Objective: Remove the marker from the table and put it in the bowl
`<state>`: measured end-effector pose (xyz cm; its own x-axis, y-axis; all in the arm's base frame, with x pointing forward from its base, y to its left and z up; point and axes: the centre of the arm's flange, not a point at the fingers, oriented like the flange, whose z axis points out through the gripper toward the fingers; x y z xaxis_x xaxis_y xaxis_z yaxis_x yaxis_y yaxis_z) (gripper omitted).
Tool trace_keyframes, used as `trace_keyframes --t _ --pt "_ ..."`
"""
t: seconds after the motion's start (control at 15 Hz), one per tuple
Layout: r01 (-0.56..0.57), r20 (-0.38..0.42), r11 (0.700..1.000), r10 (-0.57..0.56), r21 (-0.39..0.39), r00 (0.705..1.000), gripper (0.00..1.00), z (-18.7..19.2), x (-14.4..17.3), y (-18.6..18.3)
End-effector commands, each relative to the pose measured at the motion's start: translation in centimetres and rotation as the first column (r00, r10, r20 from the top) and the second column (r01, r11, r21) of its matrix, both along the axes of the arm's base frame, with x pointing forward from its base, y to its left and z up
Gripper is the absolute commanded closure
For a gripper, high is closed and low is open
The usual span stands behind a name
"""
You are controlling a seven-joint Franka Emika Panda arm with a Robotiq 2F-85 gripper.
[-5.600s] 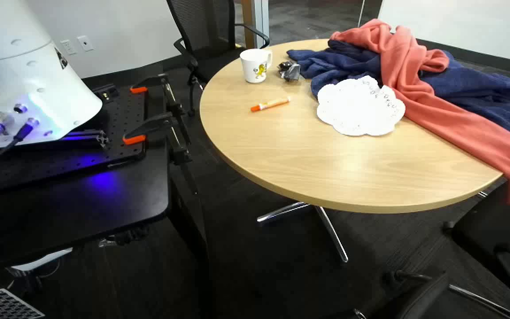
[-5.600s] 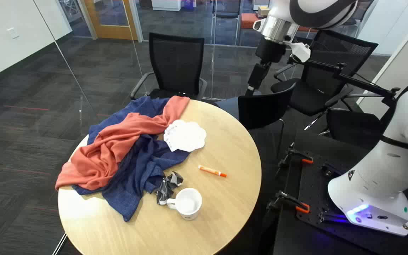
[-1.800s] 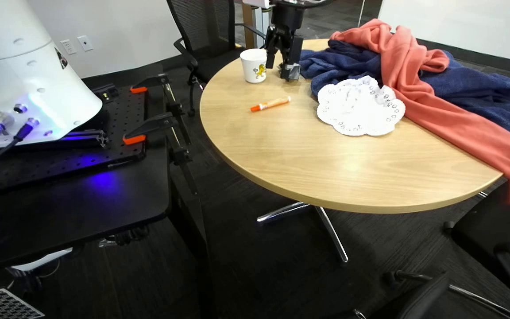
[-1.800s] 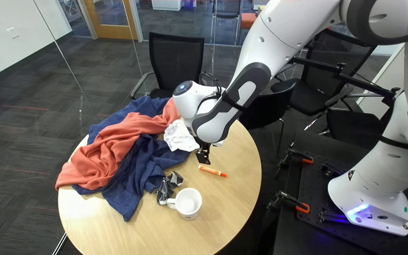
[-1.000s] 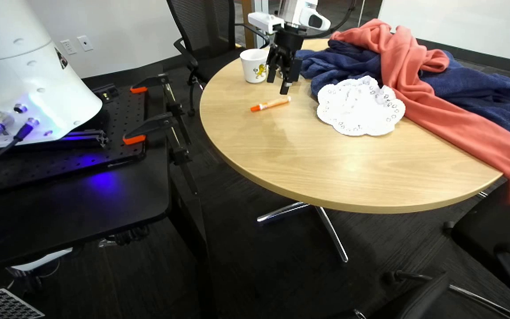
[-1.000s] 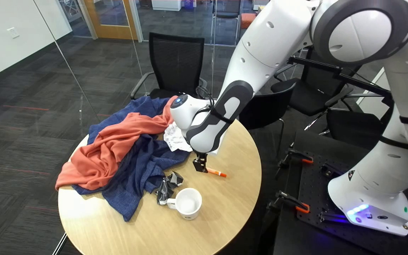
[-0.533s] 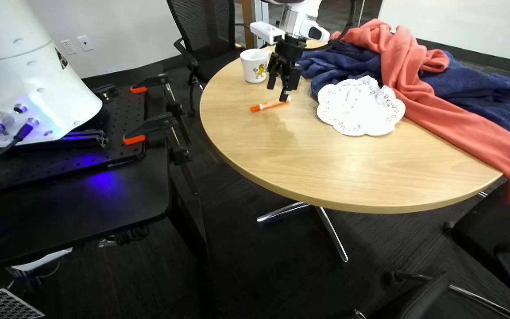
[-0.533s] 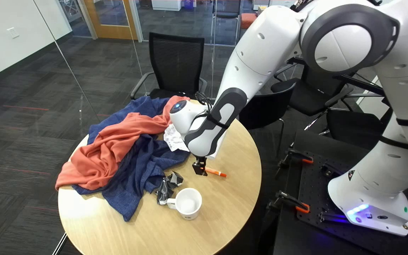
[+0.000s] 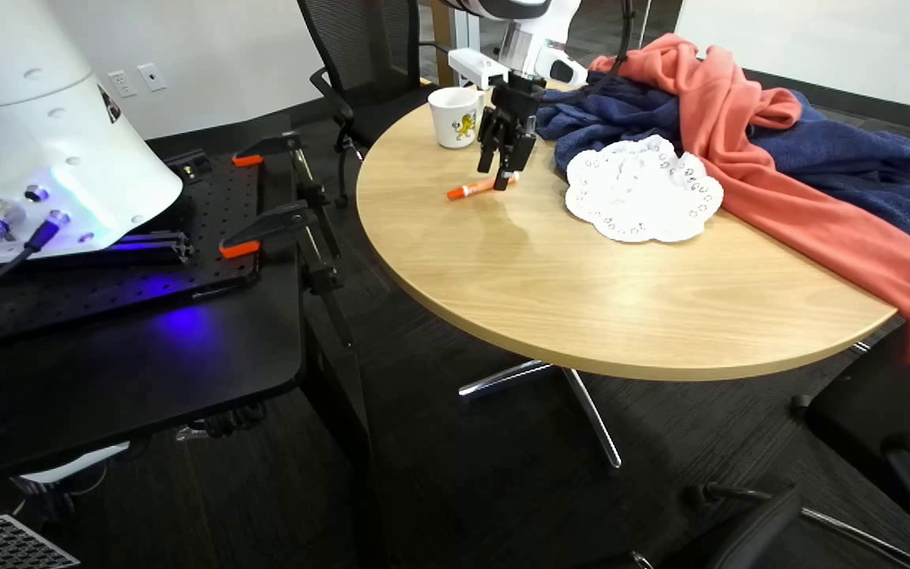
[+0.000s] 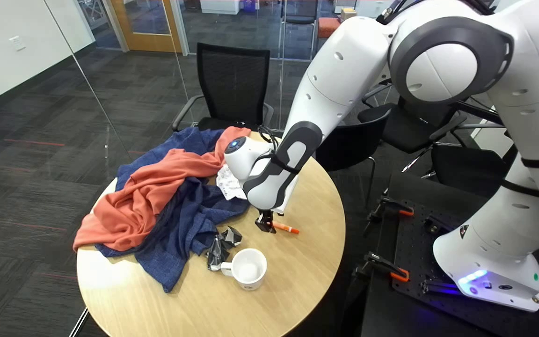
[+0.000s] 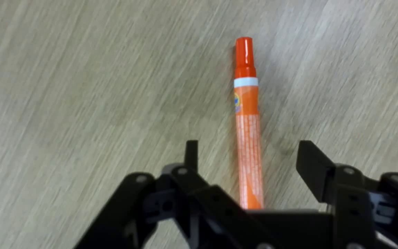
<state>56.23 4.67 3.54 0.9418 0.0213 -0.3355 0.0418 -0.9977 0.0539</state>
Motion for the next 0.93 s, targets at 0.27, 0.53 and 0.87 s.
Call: trace_keyframes --t 0.27,0.53,0.87 --pt "0.01 -0.003 1.0 -0.01 0.007 1.0 0.88 0.1 0.6 0.0" --pt "-0.005 0.019 1.0 0.005 0.007 1.0 0.96 1.3 0.2 0.3" --pt "-0.065 0.149 0.998 0.063 0.009 0.987 0.96 7.0 -0.9 1.7"
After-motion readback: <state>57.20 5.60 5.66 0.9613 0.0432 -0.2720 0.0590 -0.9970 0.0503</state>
